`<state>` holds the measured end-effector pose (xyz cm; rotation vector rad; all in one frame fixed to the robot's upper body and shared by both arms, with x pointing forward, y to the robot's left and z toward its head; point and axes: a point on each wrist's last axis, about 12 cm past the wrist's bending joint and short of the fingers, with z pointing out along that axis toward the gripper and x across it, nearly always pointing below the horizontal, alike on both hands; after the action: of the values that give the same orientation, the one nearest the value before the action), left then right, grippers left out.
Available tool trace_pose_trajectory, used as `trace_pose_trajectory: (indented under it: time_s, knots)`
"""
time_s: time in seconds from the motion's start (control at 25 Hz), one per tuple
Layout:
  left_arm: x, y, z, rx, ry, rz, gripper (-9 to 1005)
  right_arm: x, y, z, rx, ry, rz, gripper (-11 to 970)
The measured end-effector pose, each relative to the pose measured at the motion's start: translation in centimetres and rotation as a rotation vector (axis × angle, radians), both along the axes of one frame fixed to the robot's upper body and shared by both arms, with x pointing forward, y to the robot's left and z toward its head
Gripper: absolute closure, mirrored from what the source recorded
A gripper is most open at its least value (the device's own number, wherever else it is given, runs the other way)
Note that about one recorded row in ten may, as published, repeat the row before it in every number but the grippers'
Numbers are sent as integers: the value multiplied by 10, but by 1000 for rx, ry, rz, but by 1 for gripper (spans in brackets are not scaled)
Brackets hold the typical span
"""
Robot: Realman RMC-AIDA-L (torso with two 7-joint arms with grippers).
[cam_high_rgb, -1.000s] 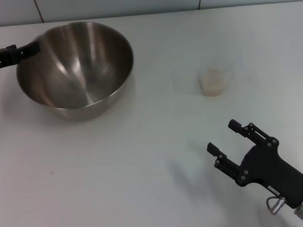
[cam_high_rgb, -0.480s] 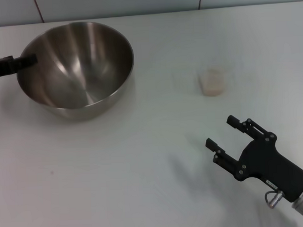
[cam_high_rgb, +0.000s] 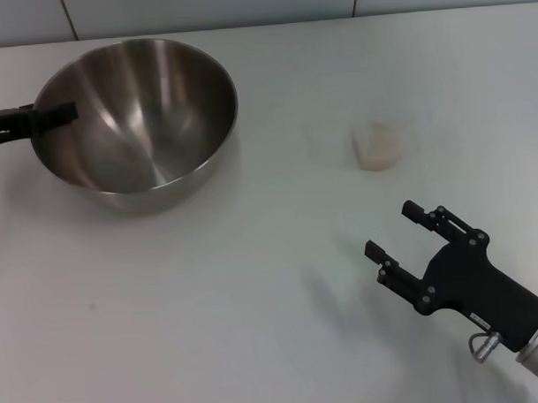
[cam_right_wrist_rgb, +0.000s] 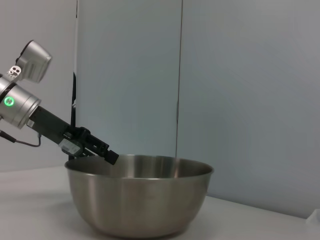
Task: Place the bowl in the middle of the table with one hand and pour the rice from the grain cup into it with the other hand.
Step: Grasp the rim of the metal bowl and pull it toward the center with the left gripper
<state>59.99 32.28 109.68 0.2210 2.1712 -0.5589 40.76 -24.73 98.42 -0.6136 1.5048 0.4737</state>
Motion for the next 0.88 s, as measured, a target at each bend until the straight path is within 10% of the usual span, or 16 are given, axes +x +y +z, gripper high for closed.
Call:
trace_pose_trajectory:
  time_s: [0.28,0.6,0.88]
  knots:
    - [4,-11,10,65,7,-57,292,3,-2,0,-9,-2,-13,264]
    - [7,-18,15,99,27,-75,757,6,-3,1,-13,-9,-22,264]
    - [7,-19,16,105,24,-83,912,6,-3,1,-13,-8,-23,265]
